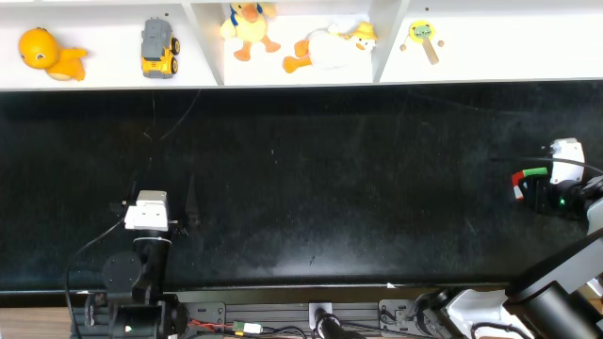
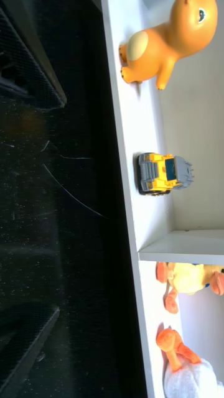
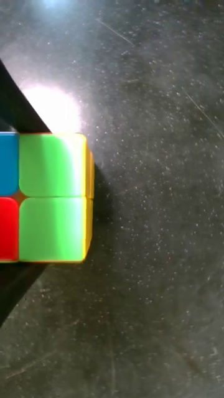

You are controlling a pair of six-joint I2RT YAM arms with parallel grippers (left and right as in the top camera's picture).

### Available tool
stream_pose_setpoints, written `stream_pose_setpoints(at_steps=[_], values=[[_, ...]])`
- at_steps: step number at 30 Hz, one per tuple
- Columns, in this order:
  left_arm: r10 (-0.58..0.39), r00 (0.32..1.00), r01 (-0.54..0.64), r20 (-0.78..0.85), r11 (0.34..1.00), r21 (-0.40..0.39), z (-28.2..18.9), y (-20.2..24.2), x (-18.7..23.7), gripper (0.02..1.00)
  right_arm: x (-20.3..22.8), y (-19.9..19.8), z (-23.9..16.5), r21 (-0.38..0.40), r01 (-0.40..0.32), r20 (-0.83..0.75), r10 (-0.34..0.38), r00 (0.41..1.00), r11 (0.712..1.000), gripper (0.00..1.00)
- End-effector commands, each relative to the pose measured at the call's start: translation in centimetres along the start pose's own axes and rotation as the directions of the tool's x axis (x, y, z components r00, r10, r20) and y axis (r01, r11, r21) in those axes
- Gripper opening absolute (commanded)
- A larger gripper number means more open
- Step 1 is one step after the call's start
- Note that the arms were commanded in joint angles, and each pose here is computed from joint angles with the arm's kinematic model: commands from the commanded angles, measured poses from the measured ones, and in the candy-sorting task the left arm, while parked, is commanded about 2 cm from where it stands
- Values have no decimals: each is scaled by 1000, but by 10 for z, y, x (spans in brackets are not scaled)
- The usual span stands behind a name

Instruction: Store Toys

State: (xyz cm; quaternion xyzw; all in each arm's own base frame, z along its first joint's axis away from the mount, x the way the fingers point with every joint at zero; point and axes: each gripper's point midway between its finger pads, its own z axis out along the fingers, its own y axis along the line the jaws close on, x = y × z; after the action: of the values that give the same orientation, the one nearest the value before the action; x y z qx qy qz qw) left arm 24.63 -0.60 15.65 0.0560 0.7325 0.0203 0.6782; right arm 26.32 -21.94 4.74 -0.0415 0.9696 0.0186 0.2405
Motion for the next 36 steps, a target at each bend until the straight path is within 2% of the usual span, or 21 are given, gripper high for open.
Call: stream_pose_setpoints(at_steps=[1,9,17,26,30,36], values=[[16,1000,-16,10,1000,15,-1,-3,-2,998,1,7,2,-21,-33,-8,33,999,999,566],[16,1000,-16,10,1000,15,-1,-3,-2,998,-29,21,-14,21,-33,31,32,999,999,505],[16,1000,-16,10,1000,15,-1,-3,-2,998,-76,33,-48,103,11,131,-25,991,995,498],[16,1000,-16,10,1000,15,-1,-3,-2,998,-155,24,-75,178,48,287,-98,953,983,518],[16,1000,-16,10,1000,15,-1,-3,-2,998,-182,25,-71,165,59,311,-109,944,985,518],[16,1000,-16,10,1000,15,-1,-3,-2,998,-217,21,-51,117,30,320,-67,945,993,511]])
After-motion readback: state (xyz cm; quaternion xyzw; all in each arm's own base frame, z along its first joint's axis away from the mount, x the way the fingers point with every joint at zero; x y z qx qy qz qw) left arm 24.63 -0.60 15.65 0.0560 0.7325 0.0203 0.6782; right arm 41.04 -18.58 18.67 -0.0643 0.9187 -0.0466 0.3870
